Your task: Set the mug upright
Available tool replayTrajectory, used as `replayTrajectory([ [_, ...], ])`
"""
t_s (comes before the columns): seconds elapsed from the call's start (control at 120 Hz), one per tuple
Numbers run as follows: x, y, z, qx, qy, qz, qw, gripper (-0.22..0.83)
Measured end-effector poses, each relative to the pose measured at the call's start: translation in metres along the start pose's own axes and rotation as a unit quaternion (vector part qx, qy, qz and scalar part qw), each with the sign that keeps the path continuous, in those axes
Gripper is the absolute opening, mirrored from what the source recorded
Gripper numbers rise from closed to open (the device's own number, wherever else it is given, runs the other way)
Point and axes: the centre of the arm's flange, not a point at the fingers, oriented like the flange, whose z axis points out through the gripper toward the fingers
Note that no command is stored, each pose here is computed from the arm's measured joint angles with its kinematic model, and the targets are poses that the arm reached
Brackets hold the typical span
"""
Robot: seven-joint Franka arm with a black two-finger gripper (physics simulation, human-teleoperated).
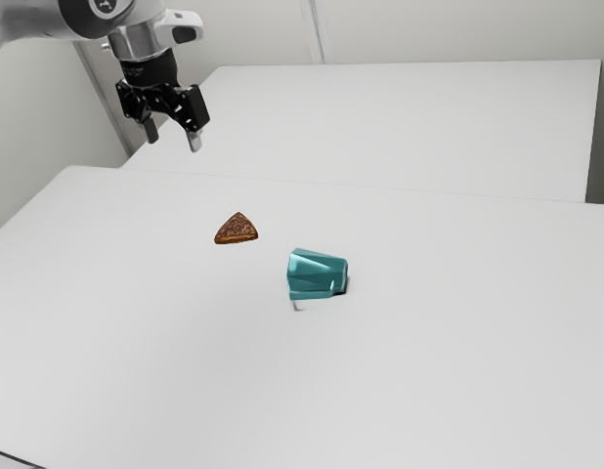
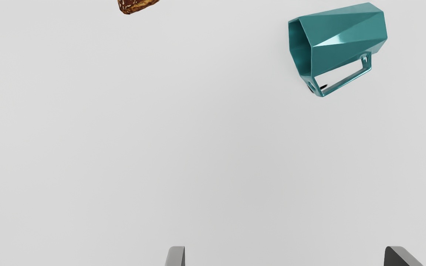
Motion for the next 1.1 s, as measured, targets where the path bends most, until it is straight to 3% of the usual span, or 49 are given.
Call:
replayTrajectory([
  [0.267,0.005,0.001,0.007,-0.003,-0.005,0.001,1.0,0.6],
  [0.633,0.039,-0.005,0.085,-0.024,-0.021,-0.006,0.999,0.6],
  [0.883,0.054,-0.001,0.143,-0.119,0.029,-0.035,0.992,0.6],
  [1.1,0.055,-0.012,0.193,-0.222,0.081,-0.081,0.968,0.59],
])
